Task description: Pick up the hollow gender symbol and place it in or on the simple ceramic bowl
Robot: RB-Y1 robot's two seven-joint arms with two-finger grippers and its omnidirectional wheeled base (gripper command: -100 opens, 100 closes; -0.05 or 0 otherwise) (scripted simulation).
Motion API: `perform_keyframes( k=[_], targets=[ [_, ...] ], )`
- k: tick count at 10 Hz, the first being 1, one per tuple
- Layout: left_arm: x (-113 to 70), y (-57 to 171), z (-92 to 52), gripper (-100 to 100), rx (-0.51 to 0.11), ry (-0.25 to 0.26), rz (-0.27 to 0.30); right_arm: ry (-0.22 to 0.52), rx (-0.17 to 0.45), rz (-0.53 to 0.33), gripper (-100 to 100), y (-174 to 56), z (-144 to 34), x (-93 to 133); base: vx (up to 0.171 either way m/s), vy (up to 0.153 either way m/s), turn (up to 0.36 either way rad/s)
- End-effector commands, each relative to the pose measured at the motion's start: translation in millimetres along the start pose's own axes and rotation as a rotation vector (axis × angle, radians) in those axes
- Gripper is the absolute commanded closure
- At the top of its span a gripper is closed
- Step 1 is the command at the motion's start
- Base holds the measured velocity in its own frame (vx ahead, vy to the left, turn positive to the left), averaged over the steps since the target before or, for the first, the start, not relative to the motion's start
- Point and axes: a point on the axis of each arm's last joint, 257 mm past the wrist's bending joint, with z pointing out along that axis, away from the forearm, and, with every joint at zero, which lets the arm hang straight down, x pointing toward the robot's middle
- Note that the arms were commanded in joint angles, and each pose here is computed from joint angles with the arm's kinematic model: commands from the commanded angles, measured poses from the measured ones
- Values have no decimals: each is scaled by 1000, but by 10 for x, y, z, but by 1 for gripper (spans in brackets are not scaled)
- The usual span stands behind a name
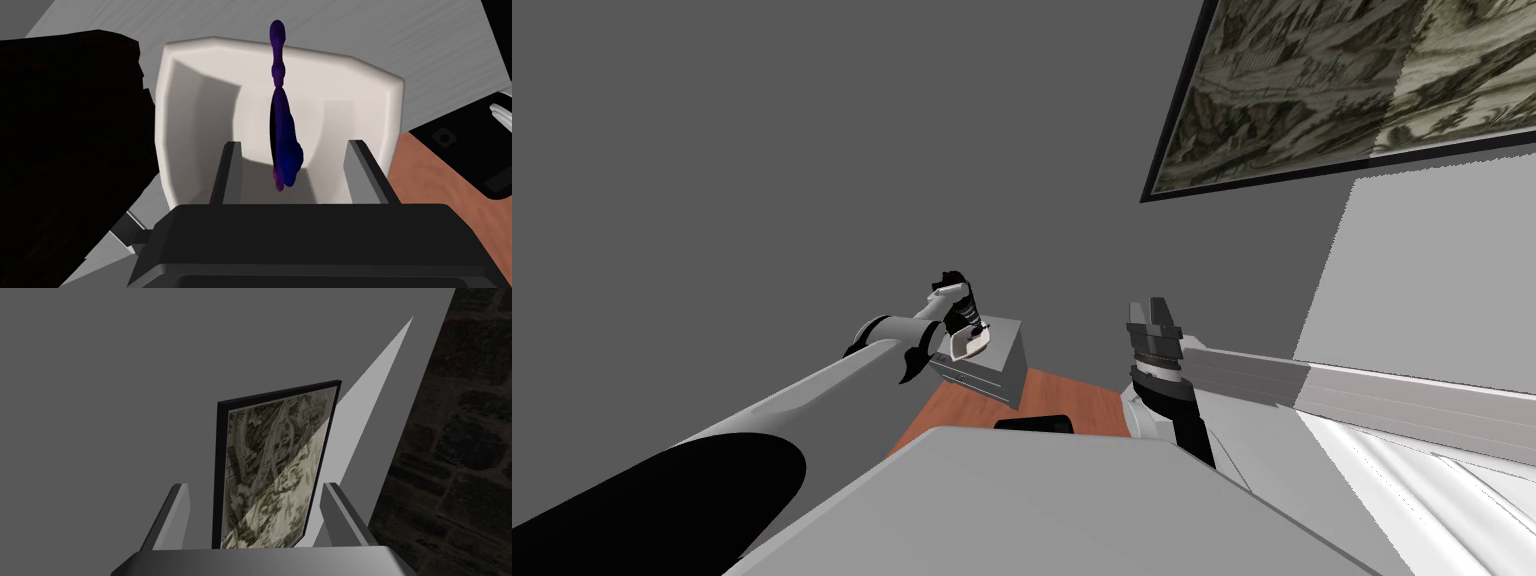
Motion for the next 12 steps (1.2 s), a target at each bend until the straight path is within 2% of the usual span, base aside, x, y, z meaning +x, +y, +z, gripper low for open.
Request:
perform_keyframes(
  k=[1, 4, 5, 6, 8, 9, 10, 11, 12],
  targets=[
    [0, 0, 0, -100, 0, 0, 0, 0, 0, 0, 0, 0, 0, 0, 0, 0, 0],
    [0, 0, 0, -100, 0, 0, 0, 0, 0, 0, 0, 0, 0, 0, 0, 0, 0],
    [-1, 0, 0, 0, 0, 0, 0, 0, 0, 0, 0, 0, 0, 0, 0, 0, 0],
    [-33, -116, -174, -100, 12, -11, 18, 0, 0, 0, 0, 0, 0, 0, 11, -100, -37],
    [-33, -116, -174, -100, 12, -11, 18, 0, 0, 0, 0, 0, 0, 0, 13, -84, 0],
    [-67, -225, -351, -100, 23, -22, 34, 0, 0, 0, 0, 0, 0, 0, 28, -132, -39],
    [-85, -277, -441, -100, 28, -27, 41, 0, 0, 0, 0, 0, 0, 1, 40, -181, -27],
    [-85, -277, -441, -100, 28, -27, 41, 0, 0, 0, 0, 0, 0, 1, 20, -127, 1],
    [-104, -327, -531, -100, 33, -32, 49, 0, 0, 0, 0, 0, 0, 0, 7, -89, -10]
  ],
)
